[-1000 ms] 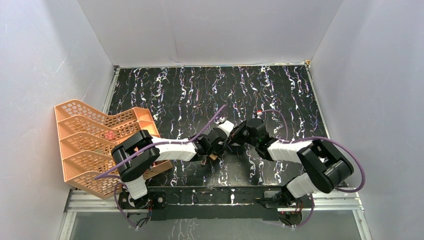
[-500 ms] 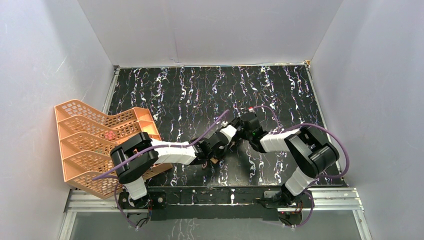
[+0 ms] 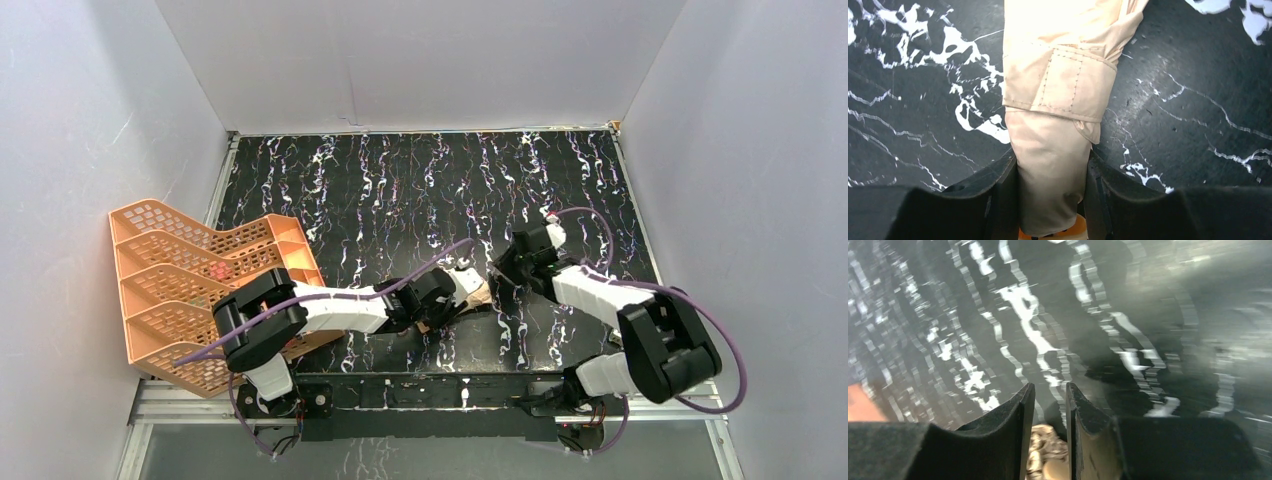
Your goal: Put away the umbrella
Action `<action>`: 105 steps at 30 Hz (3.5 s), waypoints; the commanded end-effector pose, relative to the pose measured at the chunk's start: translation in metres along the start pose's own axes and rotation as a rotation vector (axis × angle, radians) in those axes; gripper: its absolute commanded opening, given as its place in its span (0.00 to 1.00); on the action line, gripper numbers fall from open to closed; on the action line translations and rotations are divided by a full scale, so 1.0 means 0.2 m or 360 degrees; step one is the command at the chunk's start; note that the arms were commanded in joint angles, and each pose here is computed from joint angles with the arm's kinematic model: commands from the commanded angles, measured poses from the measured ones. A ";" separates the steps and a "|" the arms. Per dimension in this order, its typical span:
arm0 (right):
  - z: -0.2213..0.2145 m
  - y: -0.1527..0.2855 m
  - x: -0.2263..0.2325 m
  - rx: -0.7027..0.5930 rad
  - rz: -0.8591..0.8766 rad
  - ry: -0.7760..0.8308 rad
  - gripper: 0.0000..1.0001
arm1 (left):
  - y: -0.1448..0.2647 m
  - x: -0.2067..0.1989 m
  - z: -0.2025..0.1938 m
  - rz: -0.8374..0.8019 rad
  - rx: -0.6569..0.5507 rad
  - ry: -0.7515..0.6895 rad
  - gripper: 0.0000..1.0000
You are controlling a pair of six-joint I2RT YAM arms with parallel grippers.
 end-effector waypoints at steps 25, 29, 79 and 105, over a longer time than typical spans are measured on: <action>0.15 0.36 -0.11 -0.0141 -0.0038 0.0514 0.50 | 0.30 0.40 0.20 -0.0024 -0.0243 0.0039 0.62; 0.17 0.34 -0.09 -0.0089 -0.0120 0.0630 0.55 | 0.43 0.44 0.12 0.0216 -0.0231 0.0343 0.66; 0.34 0.15 0.20 0.0015 -0.0156 0.1092 0.65 | 0.12 0.80 -0.02 0.0379 0.0134 0.0787 0.49; 0.37 0.96 0.11 -0.0571 0.0508 0.1215 0.99 | 1.13 0.62 -0.19 0.0829 -0.0535 0.1188 0.98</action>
Point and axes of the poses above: each gripper's point midway between its finger pads, its own y axis back along the fingers, its own x axis along the line the jaws close on, z = x × y, the point moved 8 cm from there along y, back along the fingers, and after that the axes turned 6 degrees about -y, right-handed, at the moved point
